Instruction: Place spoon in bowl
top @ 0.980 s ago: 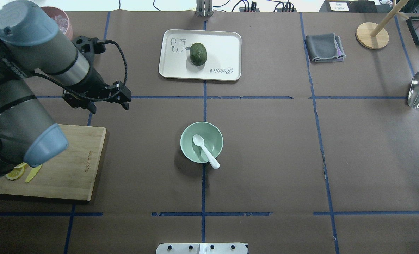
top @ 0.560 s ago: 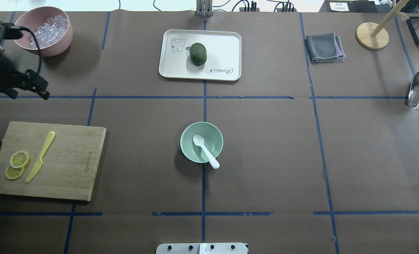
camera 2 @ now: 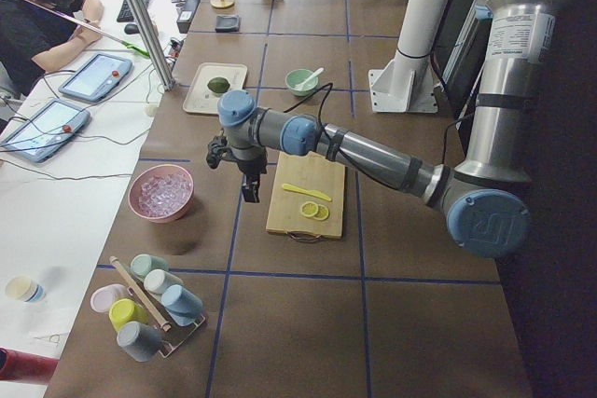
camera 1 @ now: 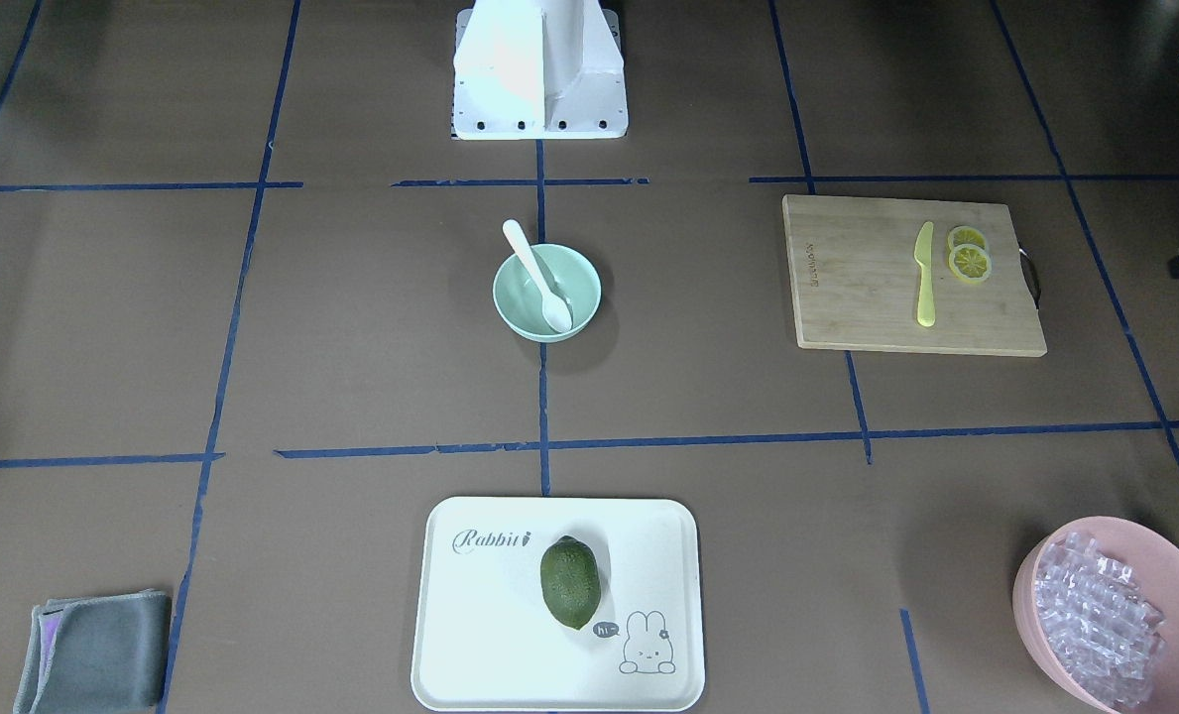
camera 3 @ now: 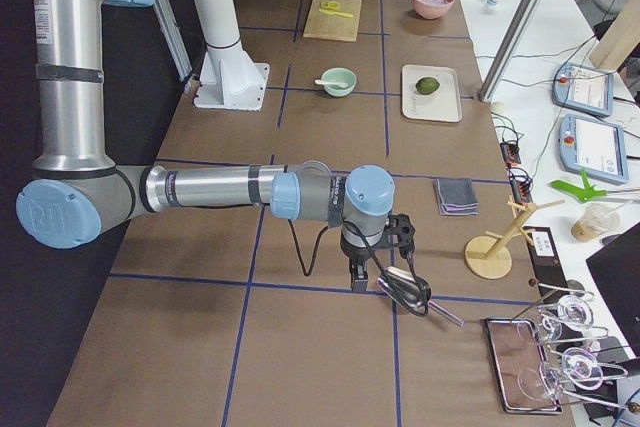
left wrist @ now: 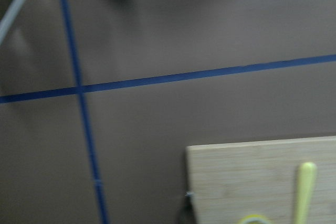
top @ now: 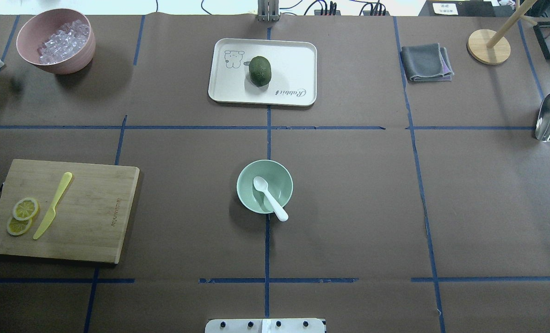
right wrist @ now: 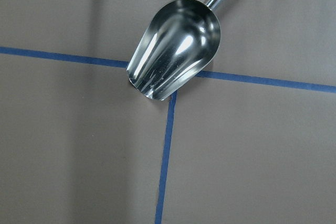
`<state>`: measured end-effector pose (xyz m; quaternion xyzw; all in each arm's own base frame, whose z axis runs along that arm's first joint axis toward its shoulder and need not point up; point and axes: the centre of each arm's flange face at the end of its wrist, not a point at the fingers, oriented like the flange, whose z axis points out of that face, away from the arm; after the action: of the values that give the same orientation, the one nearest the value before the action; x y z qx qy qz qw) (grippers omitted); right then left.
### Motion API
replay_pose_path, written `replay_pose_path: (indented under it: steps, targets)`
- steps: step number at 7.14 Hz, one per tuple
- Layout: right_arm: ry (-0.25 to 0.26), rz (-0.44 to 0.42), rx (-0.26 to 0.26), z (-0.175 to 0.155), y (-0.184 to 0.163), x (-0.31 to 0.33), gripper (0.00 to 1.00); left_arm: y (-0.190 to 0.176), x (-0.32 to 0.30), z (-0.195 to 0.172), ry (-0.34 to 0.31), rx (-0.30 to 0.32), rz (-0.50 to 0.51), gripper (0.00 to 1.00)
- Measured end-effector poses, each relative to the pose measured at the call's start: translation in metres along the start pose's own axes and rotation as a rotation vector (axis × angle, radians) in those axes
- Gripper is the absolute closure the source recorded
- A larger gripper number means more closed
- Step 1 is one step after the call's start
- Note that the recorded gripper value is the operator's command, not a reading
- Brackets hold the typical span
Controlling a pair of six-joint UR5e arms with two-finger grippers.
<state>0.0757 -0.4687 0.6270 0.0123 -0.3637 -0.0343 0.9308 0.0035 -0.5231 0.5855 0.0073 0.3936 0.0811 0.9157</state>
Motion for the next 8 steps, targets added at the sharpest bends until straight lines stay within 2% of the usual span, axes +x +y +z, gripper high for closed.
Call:
replay_pose_path:
  steps: [3,6,8]
  targets:
    - [-0.015,0.019,0.035,0.010,0.009,0.007,0.00,0.029,-0.070,0.004,0.000,-0.008,-0.007,0.00]
    - [-0.038,0.033,0.054,0.011,0.009,0.004,0.00,0.055,-0.107,-0.007,0.001,0.011,-0.053,0.00]
    - [-0.039,0.033,0.055,0.011,0.008,0.003,0.00,0.065,-0.122,0.002,0.007,-0.001,-0.085,0.00]
